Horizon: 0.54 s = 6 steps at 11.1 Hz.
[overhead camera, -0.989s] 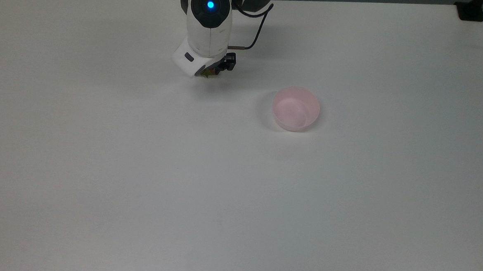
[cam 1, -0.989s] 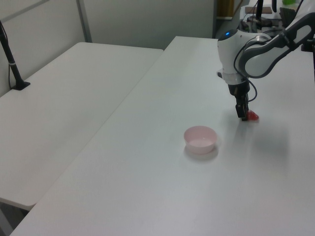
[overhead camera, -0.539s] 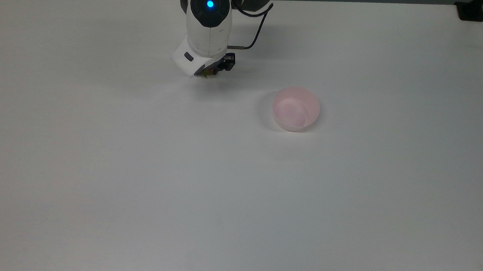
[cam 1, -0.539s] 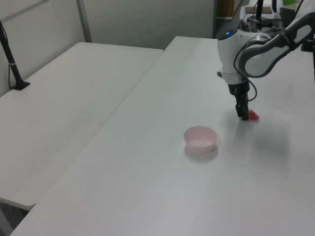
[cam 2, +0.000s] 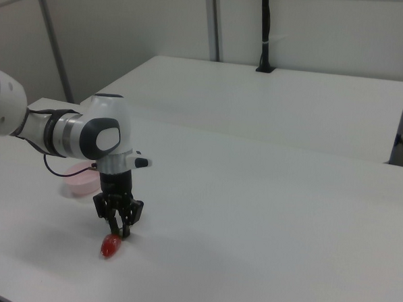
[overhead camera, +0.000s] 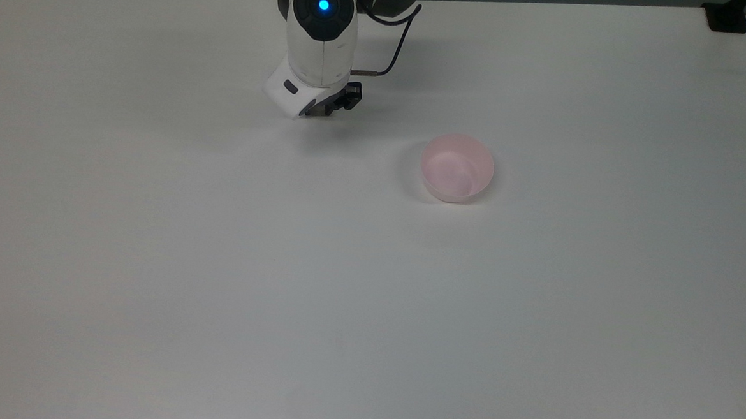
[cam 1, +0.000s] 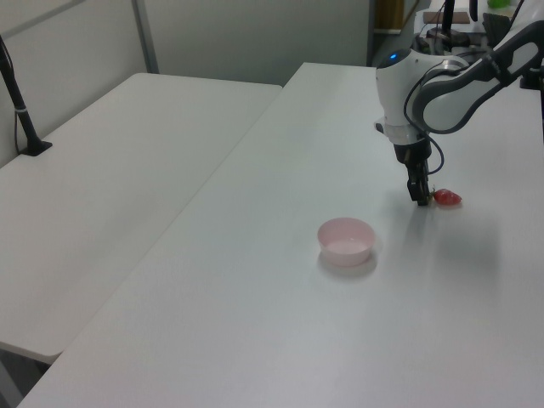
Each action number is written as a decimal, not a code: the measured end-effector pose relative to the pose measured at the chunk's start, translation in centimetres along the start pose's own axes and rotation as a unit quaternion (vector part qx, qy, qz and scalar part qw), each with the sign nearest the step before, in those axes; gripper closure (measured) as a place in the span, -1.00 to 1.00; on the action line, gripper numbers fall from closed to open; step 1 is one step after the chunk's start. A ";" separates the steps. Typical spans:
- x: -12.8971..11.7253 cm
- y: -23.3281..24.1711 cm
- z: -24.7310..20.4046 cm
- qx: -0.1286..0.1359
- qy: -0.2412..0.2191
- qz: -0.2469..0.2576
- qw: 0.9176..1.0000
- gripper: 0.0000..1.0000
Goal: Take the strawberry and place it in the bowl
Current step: 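Close the gripper on the red strawberry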
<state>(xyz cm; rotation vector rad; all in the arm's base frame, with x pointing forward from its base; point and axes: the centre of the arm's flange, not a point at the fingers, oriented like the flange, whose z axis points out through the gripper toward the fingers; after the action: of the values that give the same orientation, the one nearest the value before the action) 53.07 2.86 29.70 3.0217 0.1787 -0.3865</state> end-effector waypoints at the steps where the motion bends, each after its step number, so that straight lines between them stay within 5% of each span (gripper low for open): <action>1: 0.0 0.0 0.0 0.000 0.000 -0.006 1.000 0.22; 2: -0.1 -0.1 0.1 0.000 -0.002 -0.012 1.000 0.06; 5: -0.7 -0.1 0.4 0.001 -0.027 -0.024 0.999 -0.88; 6: -1.0 -0.1 0.2 0.001 -0.034 -0.031 0.999 -1.00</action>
<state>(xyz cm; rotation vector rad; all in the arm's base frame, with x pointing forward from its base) 52.03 2.86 29.80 3.0049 0.2673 -0.4949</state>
